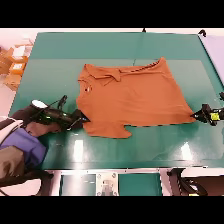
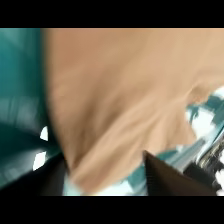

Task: Fold the shirts.

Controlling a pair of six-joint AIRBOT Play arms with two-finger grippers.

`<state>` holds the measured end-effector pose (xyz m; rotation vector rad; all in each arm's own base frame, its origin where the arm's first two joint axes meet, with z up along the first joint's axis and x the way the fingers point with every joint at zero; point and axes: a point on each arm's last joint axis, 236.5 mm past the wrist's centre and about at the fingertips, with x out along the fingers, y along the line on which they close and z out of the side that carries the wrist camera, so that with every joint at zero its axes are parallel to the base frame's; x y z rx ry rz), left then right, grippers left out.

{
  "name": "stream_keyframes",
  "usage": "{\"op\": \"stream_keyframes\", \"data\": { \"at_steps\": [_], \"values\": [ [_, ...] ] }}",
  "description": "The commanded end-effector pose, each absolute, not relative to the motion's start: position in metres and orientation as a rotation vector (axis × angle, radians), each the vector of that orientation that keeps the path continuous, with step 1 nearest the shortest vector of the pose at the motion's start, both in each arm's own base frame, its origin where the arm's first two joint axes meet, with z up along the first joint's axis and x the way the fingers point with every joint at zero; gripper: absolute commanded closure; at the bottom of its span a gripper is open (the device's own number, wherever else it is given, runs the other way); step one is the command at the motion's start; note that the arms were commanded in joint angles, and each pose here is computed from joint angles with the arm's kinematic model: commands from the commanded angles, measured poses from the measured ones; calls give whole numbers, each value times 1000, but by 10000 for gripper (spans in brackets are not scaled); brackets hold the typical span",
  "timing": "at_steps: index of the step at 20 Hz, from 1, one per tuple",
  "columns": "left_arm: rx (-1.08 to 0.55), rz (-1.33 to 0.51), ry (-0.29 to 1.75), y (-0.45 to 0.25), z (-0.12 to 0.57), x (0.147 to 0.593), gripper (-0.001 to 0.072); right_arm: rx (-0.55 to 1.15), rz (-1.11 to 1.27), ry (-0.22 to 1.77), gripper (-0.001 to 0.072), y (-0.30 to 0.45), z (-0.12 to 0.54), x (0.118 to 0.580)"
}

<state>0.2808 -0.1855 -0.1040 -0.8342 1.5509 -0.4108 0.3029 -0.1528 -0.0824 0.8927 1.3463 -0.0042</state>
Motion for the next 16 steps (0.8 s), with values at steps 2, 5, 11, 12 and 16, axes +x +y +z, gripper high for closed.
{"op": "stream_keyframes", "data": {
  "at_steps": [2, 5, 11, 12, 16],
  "values": [
    [-805, -382, 1456, -197, -115, 295, 683, 923, 25, 1339, 701, -146, -77, 305],
    [-774, -456, 1410, -204, -91, 311, 689, 989, 83, 1285, 702, -133, -60, 317],
    [-507, -784, 758, -222, 208, 393, 689, 947, 409, 649, 702, -105, 158, 399],
    [-430, -804, 620, -218, 270, 391, 689, 901, 453, 525, 702, -100, 211, 402],
    [-182, -792, 112, -191, 486, 328, 688, 671, 596, 15, 702, -65, 427, 347]
  ]
}}
